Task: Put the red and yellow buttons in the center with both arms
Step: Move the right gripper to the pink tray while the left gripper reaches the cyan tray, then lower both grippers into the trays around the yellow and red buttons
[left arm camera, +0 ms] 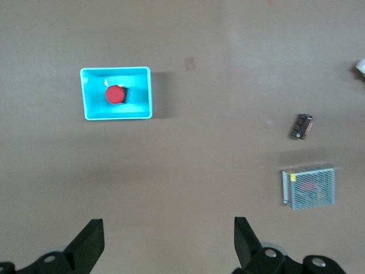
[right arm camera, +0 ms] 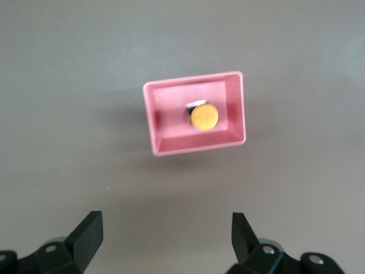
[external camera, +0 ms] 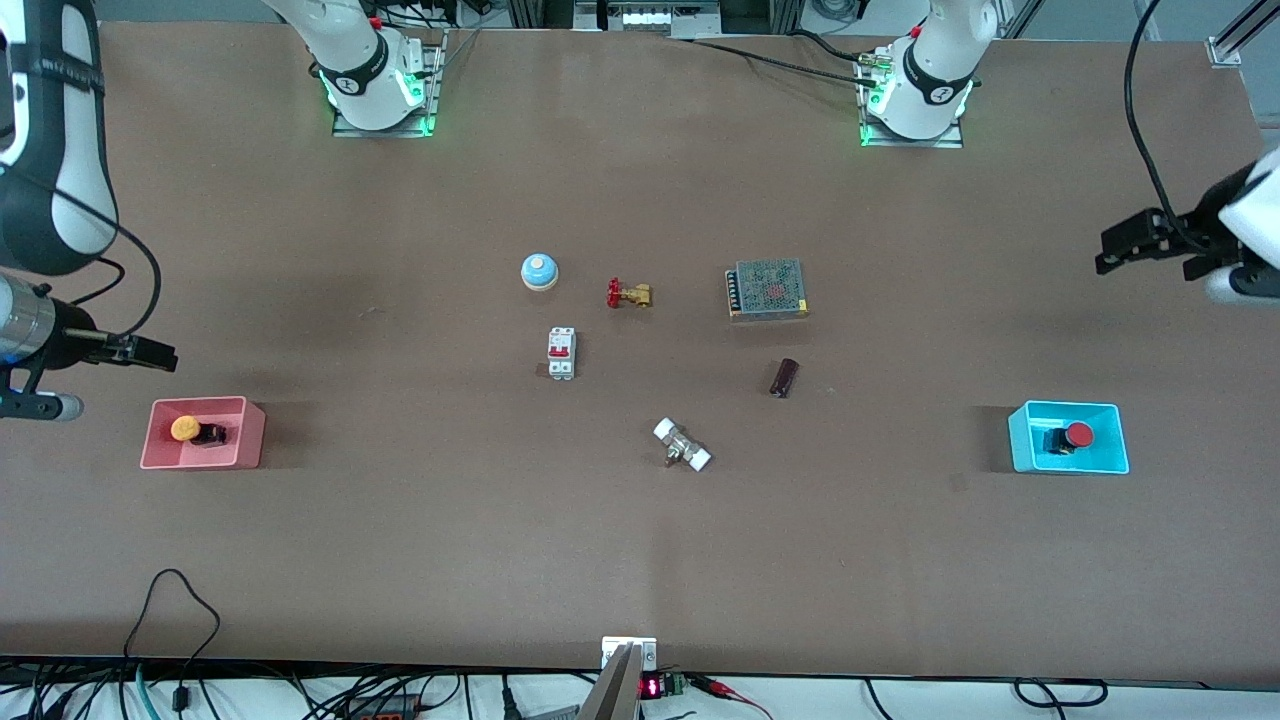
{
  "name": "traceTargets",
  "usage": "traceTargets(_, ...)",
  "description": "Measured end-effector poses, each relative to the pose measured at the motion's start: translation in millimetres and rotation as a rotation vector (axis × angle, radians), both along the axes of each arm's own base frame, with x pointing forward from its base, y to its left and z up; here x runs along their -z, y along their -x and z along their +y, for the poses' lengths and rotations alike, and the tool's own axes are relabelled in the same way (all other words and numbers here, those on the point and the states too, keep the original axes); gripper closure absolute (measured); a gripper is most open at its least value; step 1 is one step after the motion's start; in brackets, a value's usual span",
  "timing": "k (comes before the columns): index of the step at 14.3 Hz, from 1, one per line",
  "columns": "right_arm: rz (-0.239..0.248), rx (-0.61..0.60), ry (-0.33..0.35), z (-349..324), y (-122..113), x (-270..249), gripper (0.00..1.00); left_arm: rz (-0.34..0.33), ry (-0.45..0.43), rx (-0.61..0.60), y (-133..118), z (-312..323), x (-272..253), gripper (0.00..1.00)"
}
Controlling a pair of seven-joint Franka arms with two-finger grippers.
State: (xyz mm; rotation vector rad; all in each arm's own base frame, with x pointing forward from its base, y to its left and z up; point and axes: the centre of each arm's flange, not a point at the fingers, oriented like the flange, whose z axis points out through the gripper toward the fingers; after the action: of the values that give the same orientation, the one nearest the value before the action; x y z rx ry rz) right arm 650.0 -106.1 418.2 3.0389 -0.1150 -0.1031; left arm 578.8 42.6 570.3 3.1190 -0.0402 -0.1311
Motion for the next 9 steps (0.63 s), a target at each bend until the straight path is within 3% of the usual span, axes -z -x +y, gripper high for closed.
traceTargets(6, -0.054, -0.118, 0.022, -36.7, -30.1, 84.9, 0.0, 0.005, -0.053, -0.052, -50.8, 63.5, 103.2, 0.0)
traceTargets(9, -0.033, -0.147, 0.012, -48.4, -32.3, 118.4, 0.0, 0.004, -0.056, -0.066, -67.8, 84.2, 154.4, 0.0)
